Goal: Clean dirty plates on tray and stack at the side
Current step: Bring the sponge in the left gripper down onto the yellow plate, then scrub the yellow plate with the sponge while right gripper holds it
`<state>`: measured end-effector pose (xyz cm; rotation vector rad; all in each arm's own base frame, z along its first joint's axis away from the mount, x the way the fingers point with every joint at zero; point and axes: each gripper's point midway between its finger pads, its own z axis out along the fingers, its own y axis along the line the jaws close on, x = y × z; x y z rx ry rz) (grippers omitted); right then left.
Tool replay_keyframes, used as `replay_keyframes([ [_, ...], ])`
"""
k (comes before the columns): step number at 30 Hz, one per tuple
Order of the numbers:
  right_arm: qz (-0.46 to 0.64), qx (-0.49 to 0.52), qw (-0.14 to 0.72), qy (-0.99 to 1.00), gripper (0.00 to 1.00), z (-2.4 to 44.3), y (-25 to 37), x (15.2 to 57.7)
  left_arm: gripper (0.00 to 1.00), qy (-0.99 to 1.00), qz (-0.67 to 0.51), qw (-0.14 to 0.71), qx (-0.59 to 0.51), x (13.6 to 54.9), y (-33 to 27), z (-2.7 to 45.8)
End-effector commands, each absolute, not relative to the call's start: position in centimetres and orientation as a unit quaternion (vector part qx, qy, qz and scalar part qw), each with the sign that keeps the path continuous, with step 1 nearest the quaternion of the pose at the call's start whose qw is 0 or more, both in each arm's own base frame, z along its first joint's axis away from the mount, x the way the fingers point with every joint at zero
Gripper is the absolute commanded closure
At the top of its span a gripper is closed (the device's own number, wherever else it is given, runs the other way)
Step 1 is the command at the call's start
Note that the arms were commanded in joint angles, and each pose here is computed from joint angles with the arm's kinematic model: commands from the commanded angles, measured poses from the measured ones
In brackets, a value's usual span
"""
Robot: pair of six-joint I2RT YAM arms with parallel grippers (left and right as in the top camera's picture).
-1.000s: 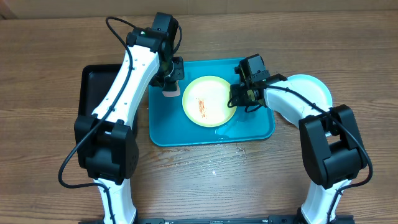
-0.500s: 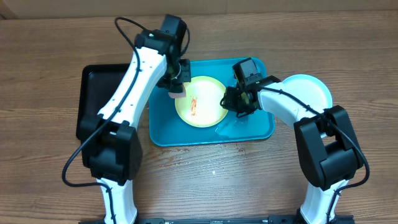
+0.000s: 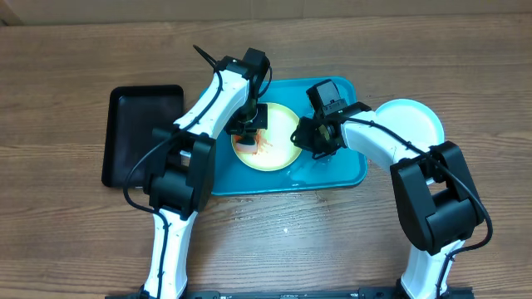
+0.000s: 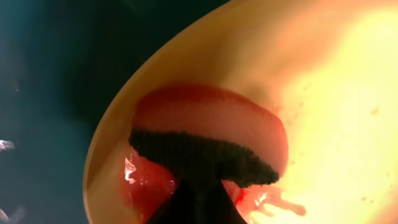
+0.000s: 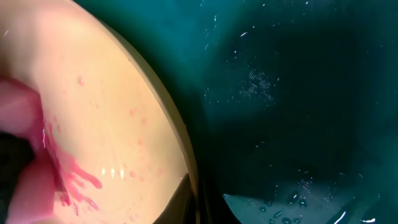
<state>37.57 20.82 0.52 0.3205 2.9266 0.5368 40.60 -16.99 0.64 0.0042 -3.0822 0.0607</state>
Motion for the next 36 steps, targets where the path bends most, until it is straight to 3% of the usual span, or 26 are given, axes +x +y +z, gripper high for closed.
replay_keyframes([
  [1,0.165,0.106,0.052,0.979,0.96,-0.9,20.8,36.3,0.96,-0.991,0.043,0.12,-0.032,37.3,-18.0,-4.9],
  [6,0.164,0.106,0.058,0.979,0.96,-0.9,20.8,36.6,0.96,-0.931,0.266,0.138,-0.21,34.8,-25.0,-2.6],
  [10,0.164,0.106,0.058,0.979,0.96,-0.9,20.8,36.6,0.96,-0.911,0.314,0.125,-0.237,34.7,-26.5,-1.8],
  [13,0.164,0.106,0.058,0.979,0.96,-0.9,20.8,36.6,0.96,-0.936,0.269,0.11,-0.197,36.5,-25.3,-2.5],
  [17,0.164,0.106,0.058,0.979,0.96,-0.9,20.8,36.6,0.96,-0.989,0.101,0.078,-0.072,40.0,-19.9,-2.8],
  [22,0.161,0.106,0.059,0.979,0.96,-1.0,20.7,36.6,0.96,-0.995,-0.078,0.001,0.06,42.2,-13.5,1.5],
  [29,0.159,0.105,0.06,0.98,0.96,-1.0,20.6,36.6,0.96,-0.993,-0.097,-0.04,0.055,41.6,-13.4,6.7],
  [36,0.159,0.105,0.059,0.98,0.96,-1.0,20.6,36.6,0.96,-0.994,-0.103,-0.031,0.011,39.5,-15.7,5.0],
])
